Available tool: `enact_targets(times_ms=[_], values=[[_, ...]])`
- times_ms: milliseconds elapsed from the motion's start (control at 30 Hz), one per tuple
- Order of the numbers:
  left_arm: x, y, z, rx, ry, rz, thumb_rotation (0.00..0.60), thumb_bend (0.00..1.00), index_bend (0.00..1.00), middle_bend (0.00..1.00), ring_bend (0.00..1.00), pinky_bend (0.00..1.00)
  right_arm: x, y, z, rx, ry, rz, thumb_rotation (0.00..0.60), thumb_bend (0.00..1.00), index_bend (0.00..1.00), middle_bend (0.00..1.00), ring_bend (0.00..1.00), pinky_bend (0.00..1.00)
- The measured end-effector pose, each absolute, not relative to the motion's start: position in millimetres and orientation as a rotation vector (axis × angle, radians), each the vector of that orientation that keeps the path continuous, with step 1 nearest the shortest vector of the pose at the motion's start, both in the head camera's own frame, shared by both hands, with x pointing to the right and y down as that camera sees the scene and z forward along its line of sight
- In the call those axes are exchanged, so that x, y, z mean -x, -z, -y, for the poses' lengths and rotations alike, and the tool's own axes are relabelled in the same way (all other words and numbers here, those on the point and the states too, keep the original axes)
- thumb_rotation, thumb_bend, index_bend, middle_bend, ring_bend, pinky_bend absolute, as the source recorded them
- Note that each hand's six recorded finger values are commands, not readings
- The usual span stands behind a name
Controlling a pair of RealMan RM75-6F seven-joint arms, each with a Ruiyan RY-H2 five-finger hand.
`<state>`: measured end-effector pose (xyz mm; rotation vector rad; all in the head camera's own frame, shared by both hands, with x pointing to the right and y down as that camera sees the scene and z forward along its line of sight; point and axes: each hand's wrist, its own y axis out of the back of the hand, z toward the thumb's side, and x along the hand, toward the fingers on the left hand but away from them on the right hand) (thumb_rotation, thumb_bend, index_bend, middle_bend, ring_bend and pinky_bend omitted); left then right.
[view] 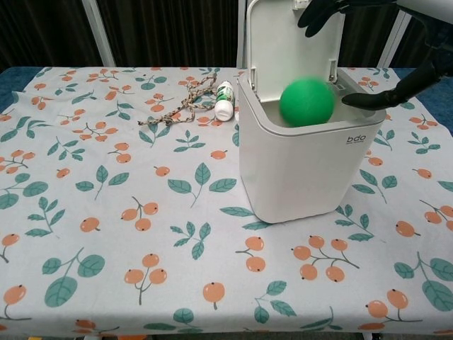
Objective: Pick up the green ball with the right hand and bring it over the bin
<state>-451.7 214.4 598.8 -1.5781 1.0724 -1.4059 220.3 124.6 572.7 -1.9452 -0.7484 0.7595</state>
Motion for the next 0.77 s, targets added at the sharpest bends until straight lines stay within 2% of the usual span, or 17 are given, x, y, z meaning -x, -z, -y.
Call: enact_targets(times_ms=[267, 367, 567, 633, 767], values=[[449.5, -597.9, -213.9, 1.578, 1.401, -1.068, 0.6, 0.13, 0.15, 0.14, 0.04, 0.08, -246.4, -562.5, -124.0, 1.897, -0.781, 0.802, 0.6, 0.13, 0.21, 0.23, 0.03, 0.14], [449.8, -597.0, -214.1, 1.576, 1.402, -1.068, 0.6, 0.13, 0.15, 0.14, 0.04, 0.08, -270.3, -555.6, -125.6, 1.851, -0.81, 0.851, 0.6, 0.12, 0.21, 0.23, 0.03, 0.14], [446.3, -594.8, -213.3, 1.572, 1.384, -1.066, 0.6, 0.13, 0.15, 0.14, 0.04, 0.08, -348.2, -547.6, -137.4, 1.724, -0.955, 0.973, 0.6, 0.1, 0.19, 0.22, 0.03, 0.13], [444.7, -593.3, -212.0, 1.568, 1.373, -1.069, 0.6, 0.13, 0.15, 0.14, 0.04, 0.08, -377.0, -549.2, -142.4, 1.691, -1.02, 1.004, 0.6, 0.1, 0.16, 0.2, 0.01, 0.1], [442.2, -589.8, -211.2, 1.567, 1.364, -1.072, 0.6, 0.13, 0.15, 0.14, 0.04, 0.08, -437.9, -554.6, -156.4, 1.633, -1.183, 1.073, 0.6, 0.11, 0.01, 0.08, 0.0, 0.01]])
